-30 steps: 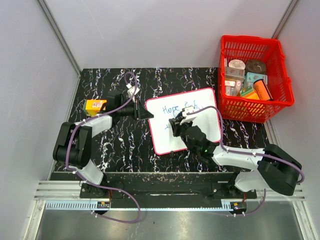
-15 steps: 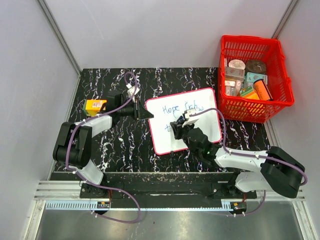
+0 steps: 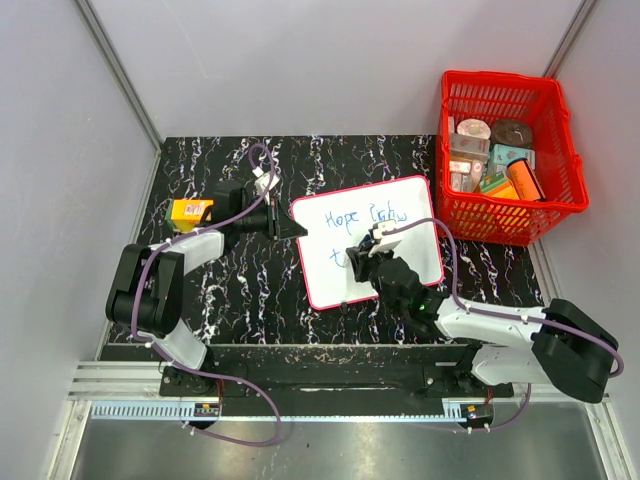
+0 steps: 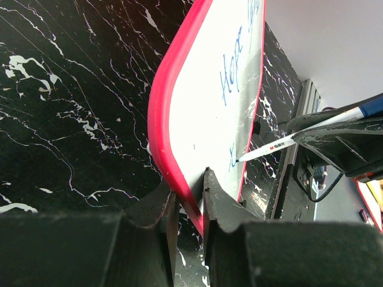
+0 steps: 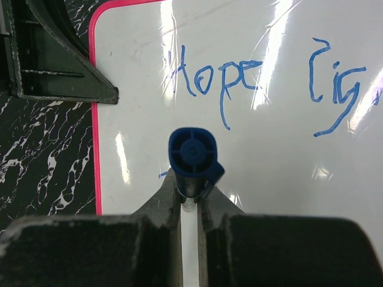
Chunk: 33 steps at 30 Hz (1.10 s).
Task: Write a sentence on the whiteboard
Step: Write on the whiteboard with the whiteboard.
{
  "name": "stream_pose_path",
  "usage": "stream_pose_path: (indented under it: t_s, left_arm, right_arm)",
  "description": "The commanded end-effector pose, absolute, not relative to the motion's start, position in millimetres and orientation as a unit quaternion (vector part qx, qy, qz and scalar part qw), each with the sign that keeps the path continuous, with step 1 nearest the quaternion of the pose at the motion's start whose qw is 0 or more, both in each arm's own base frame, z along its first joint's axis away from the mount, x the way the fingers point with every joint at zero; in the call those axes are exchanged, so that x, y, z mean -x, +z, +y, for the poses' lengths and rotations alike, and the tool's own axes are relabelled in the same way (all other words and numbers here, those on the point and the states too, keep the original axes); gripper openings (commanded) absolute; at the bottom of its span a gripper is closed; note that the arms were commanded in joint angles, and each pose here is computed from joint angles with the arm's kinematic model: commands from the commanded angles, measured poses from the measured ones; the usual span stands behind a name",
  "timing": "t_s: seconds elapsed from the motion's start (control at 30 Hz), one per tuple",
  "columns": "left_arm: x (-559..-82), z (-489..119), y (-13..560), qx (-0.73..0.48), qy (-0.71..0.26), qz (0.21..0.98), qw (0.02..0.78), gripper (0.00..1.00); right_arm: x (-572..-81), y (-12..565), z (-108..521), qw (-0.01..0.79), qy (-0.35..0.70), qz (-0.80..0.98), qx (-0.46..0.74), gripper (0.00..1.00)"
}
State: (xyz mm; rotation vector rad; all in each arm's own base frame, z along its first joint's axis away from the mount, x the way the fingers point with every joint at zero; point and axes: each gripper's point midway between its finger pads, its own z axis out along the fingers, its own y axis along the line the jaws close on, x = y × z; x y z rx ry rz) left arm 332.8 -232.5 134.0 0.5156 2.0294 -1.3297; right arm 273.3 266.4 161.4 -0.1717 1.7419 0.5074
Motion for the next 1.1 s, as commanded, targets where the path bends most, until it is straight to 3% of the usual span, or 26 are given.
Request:
stream_pose_path:
  t_s: [0.0,0.33,1.07]
  left_arm:
    - [-348.3,-230.0,101.4,-0.232,-0.432,0.793,0.36,0.0]
    - [-348.1,-229.9,101.6,-0.232,-0.432,0.793,0.361,0.0]
    - [-347.6,-230.6,102.3,-0.233,-0.433,0.792,0.361,0.0]
  right_arm:
    - [-282.4,187.0,258.2,0.636,0.208,0.741,0.052,0.0]
    - [-300.3,240.2,257.6,0.677,0.213,0.703,0.038,0.0]
    - [-321.4,211.2,259.6,0.656,0.19,0.729,0.04,0.0]
